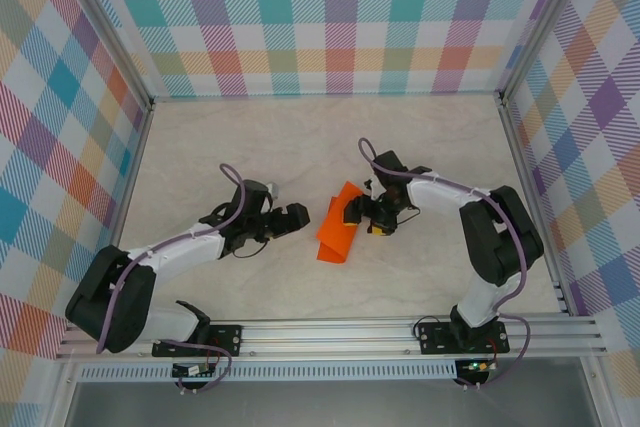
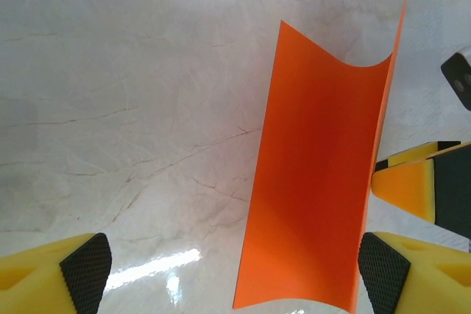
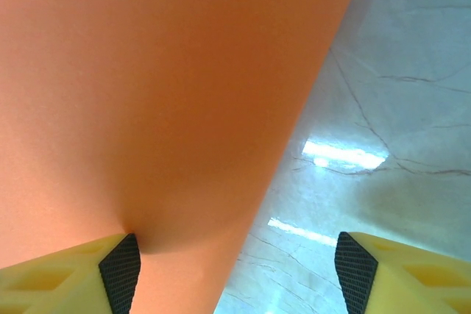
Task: Fold a paper plane with a square sheet of paper (pick it up from the middle)
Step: Fold the square sheet of paper in half at the center of the table.
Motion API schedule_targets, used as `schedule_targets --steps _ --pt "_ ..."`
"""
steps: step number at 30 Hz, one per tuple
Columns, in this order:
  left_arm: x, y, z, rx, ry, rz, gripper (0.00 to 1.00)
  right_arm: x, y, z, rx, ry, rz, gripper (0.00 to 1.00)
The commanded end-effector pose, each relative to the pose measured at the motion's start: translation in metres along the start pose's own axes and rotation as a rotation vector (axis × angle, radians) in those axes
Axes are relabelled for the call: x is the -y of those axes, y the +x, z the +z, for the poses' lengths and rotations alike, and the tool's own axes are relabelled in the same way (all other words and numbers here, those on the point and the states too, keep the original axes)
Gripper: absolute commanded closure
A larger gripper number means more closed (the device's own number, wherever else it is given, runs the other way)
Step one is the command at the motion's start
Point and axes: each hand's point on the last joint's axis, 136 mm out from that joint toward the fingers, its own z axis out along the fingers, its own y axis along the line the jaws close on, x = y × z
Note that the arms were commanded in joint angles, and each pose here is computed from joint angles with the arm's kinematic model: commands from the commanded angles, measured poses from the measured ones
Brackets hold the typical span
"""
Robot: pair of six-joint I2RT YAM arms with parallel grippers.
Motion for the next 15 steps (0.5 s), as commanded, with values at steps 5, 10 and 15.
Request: schedule_targets --steps 5,10,15 --pt "0.018 -0.012 0.007 0.018 0.036 0.03 0.12 0.01 0.007 0.016 -0.071 0.11 -0.019 0.27" --pt "0.016 -0.014 0.01 0.02 0.029 0.032 0.12 0.012 0.006 0.021 -0.073 0.157 -0.017 0.29" --pt "0.017 -0.011 0.015 -0.001 0.032 0.052 0.13 0.012 0.009 0.025 -0.098 0.181 -0.05 0.32"
